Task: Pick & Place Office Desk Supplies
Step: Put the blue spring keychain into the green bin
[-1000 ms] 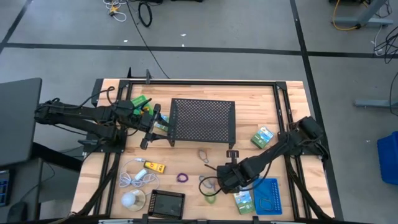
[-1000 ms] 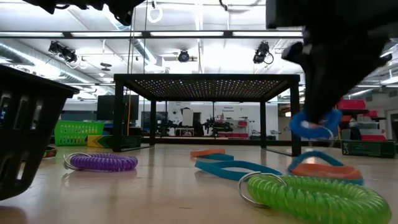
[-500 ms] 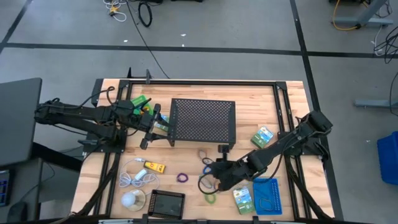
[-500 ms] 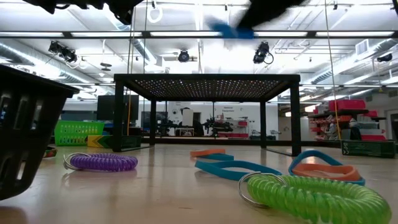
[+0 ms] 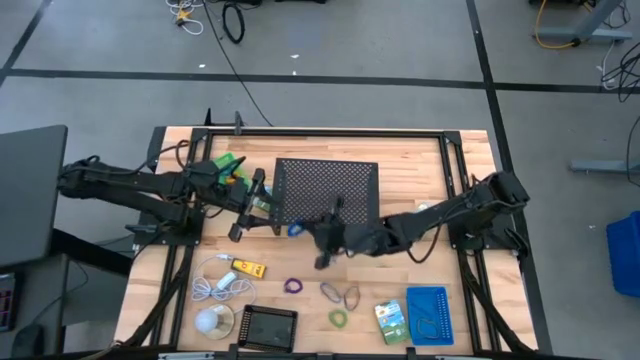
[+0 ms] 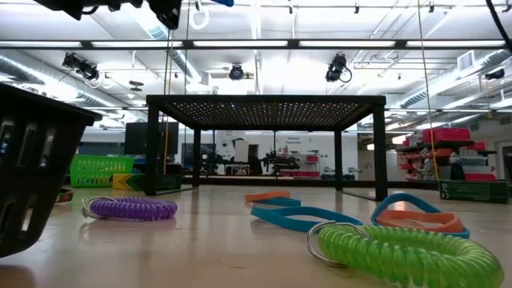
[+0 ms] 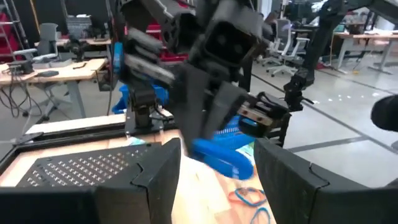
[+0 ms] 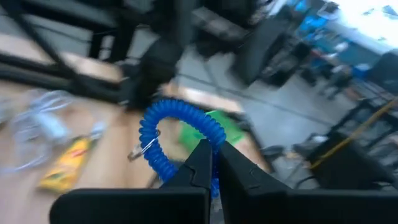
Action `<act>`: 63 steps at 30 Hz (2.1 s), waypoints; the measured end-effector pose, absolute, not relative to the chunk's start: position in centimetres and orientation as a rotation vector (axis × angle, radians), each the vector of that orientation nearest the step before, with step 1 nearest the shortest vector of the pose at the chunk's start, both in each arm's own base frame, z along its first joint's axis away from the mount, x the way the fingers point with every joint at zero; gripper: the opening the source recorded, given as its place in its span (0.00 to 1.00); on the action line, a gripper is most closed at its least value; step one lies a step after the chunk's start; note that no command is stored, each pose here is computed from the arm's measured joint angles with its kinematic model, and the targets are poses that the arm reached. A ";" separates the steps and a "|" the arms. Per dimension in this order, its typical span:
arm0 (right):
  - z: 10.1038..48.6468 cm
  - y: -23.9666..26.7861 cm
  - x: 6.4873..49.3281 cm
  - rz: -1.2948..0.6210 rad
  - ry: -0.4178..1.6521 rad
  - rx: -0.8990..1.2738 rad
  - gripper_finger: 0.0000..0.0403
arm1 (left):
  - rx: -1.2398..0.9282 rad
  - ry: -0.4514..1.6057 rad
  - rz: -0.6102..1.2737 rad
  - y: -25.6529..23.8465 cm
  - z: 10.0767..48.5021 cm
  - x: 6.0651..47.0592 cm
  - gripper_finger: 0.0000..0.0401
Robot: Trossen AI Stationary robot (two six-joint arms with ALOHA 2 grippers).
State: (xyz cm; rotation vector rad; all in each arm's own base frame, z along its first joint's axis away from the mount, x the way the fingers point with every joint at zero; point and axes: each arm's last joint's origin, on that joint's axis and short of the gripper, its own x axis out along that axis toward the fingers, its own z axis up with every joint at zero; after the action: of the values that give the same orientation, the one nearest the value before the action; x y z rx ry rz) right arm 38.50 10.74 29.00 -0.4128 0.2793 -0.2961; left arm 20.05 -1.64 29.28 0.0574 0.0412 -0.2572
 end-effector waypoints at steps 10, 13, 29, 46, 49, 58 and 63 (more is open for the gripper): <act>29.8 9.0 39.0 -0.422 0.248 -0.494 0.02 | -0.015 0.000 -0.198 -1.6 29.0 21.7 0.53; 29.9 8.9 38.9 -0.455 0.252 -0.508 0.02 | -0.044 0.010 -0.142 -1.4 28.7 22.0 0.53; 30.2 8.9 38.9 -0.500 0.236 -0.531 0.02 | -0.094 -0.026 0.001 -1.0 28.8 22.6 0.53; 30.6 9.0 39.0 -0.483 0.202 -0.536 0.02 | -0.080 0.011 0.089 -0.8 28.4 22.6 0.16; 30.6 9.0 39.0 -0.481 0.201 -0.535 0.02 | -0.056 0.028 0.091 -0.8 28.2 22.5 0.06; 30.6 9.1 39.0 -0.433 0.187 -0.519 0.22 | -0.029 0.071 0.092 -0.8 27.8 22.5 0.06; 30.6 9.1 39.0 -0.429 0.178 -0.487 0.34 | -0.023 0.088 0.094 -0.7 27.6 22.5 0.06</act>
State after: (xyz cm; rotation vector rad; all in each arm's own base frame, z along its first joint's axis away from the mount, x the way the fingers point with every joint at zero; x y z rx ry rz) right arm 39.00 9.14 30.61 -0.4872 0.1784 -0.4292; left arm 22.51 -0.75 27.64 -0.0235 0.0882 0.0937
